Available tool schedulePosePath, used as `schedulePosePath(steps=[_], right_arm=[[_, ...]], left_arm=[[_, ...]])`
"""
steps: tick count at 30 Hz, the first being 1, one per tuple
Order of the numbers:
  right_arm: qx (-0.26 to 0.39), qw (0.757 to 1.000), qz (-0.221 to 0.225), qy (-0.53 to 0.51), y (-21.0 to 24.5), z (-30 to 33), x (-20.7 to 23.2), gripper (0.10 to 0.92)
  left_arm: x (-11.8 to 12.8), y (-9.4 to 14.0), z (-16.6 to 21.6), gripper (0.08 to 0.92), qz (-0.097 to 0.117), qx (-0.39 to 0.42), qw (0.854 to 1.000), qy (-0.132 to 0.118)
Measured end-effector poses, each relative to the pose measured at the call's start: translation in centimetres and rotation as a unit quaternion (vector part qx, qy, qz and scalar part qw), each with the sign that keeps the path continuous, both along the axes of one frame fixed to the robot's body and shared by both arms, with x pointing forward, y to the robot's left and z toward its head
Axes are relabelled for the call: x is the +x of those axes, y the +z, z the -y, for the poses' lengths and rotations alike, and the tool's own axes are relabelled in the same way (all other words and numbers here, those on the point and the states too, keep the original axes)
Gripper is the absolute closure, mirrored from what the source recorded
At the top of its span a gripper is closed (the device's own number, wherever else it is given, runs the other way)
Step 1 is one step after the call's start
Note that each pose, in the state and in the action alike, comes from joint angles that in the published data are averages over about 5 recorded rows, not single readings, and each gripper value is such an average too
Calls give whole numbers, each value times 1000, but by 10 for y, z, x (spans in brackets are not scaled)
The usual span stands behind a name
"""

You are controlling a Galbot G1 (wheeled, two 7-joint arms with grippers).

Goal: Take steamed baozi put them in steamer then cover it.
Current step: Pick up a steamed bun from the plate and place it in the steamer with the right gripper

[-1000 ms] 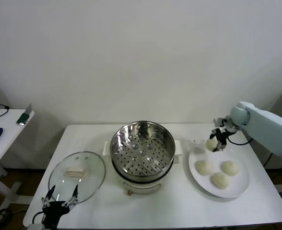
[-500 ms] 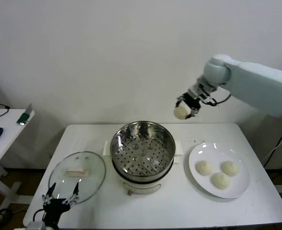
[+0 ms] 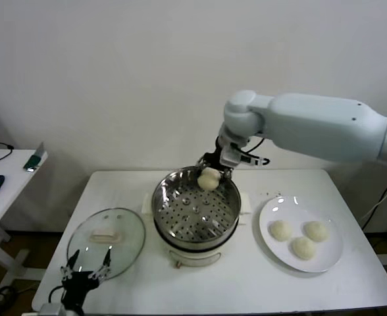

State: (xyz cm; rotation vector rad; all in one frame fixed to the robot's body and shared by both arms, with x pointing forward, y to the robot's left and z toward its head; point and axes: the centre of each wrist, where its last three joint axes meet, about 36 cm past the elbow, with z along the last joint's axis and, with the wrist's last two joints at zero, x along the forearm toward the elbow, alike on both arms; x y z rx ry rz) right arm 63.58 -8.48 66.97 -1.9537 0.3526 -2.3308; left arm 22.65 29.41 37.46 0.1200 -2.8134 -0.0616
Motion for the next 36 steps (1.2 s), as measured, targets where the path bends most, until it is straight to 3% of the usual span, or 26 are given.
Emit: schedulePosePath(steps=[18, 36], right_arm=[[-11, 999, 1, 33, -74, -16, 32, 344], [2, 1000, -2, 30, -91, -24, 52, 327]], left_arm=[[0, -7, -2, 177, -5, 0, 1000, 6], [0, -8, 2, 177, -5, -3, 1000, 6]])
